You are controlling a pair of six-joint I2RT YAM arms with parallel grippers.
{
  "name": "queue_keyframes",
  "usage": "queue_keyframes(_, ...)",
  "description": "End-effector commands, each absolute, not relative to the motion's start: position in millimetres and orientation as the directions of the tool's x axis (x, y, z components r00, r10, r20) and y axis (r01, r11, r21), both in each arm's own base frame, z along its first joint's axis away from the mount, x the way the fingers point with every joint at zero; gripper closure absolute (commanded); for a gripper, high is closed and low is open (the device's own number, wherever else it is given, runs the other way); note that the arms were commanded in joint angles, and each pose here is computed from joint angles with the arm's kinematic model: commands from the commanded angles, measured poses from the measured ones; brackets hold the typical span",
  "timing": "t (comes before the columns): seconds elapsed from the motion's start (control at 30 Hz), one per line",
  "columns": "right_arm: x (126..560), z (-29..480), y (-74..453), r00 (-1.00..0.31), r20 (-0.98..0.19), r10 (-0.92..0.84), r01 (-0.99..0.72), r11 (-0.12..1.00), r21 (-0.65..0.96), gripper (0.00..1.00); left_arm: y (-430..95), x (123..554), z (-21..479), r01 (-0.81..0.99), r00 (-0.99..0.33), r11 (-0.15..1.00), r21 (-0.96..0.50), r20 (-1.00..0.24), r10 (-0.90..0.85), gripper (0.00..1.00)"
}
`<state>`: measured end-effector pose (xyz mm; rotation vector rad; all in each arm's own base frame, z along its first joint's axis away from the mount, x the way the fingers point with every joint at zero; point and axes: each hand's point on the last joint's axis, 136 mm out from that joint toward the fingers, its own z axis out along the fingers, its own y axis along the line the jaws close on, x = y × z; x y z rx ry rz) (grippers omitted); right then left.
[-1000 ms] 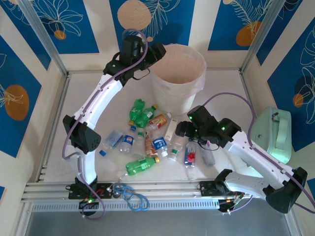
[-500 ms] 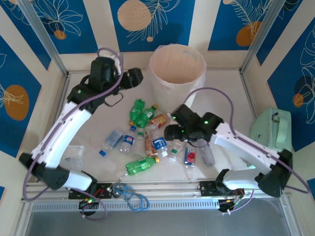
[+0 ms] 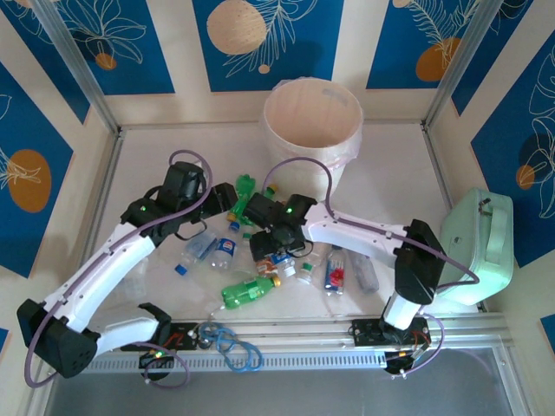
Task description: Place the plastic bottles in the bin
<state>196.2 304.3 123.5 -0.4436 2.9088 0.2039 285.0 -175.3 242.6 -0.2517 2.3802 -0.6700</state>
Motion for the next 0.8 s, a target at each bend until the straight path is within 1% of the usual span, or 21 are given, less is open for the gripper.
queue_keyframes(0.0, 204.8, 128.1, 296.5, -0.938, -0.211, -0.275, -0.294, 0.954, 0.062, 0.18, -170.2, 282.6, 251.5, -0.026, -0.755, 0.83, -0.557, -0.533, -0.382, 0.31)
queue_keyframes(0.27, 220.8, 113.2, 292.7, -0.95, -0.183, -0.253, -0.265, 0.963, 0.047, 0.18, -162.1, 277.5, 229.0, -0.086, -0.769, 0.833, -0.547, -0.496, -0.405, 0.32)
queue_keyframes(0.77, 243.3, 98.0, 306.8, -0.953, -0.177, -0.246, -0.256, 0.966, 0.033, 0.21, -162.3, 276.6, 218.7, -0.1, -0.779, 0.832, -0.546, -0.477, -0.407, 0.32)
